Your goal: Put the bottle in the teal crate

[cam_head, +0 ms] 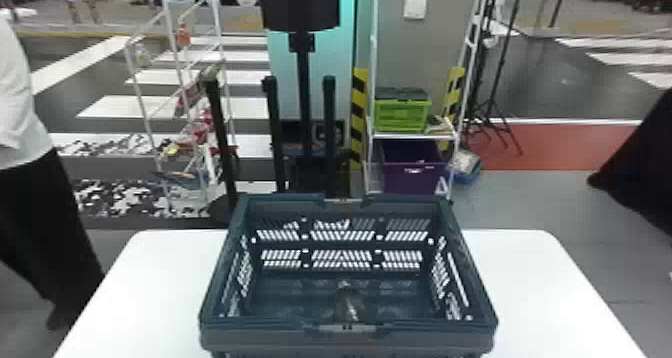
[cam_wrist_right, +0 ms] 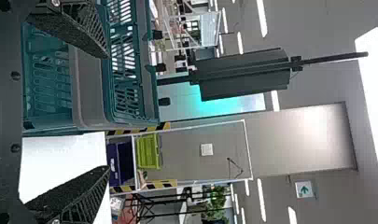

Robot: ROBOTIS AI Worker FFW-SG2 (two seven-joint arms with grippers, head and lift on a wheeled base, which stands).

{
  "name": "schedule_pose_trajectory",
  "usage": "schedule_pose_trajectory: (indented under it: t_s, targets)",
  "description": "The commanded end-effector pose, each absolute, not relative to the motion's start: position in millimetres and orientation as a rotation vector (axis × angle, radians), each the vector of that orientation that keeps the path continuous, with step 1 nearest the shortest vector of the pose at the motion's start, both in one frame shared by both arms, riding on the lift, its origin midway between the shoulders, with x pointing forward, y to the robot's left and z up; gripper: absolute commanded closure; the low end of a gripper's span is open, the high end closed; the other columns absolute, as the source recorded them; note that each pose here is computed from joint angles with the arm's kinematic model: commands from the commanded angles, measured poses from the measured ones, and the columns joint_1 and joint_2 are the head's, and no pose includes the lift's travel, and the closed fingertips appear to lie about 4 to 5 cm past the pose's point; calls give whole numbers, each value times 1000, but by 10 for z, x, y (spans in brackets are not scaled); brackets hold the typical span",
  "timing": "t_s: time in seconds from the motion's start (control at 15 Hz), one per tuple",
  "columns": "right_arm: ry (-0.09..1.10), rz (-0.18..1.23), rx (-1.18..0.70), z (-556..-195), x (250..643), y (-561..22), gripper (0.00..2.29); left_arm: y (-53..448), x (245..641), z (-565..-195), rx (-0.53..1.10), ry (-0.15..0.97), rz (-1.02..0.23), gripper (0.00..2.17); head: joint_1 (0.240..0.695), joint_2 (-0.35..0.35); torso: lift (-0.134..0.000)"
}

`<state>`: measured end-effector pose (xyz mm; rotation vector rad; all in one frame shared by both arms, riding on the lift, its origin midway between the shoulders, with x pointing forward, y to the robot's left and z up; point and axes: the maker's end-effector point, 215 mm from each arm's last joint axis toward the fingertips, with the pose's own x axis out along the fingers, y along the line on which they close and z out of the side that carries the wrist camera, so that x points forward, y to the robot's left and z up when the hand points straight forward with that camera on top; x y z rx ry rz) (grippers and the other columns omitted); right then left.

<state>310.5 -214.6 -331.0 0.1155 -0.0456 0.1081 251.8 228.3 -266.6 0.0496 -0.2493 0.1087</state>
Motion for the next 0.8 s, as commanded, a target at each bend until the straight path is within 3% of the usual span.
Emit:
schedule_pose_trajectory:
  t_s: [0.0, 0.73]
  targets:
    - [-41, 108, 113, -3322, 3108, -2148, 29, 2284, 2524, -2661, 50, -251, 108, 144, 499, 0, 0]
    - [-1, 124, 93, -3372, 3156, -2087, 29, 2285, 2549, -2664, 52, -250, 106, 144, 499, 0, 0]
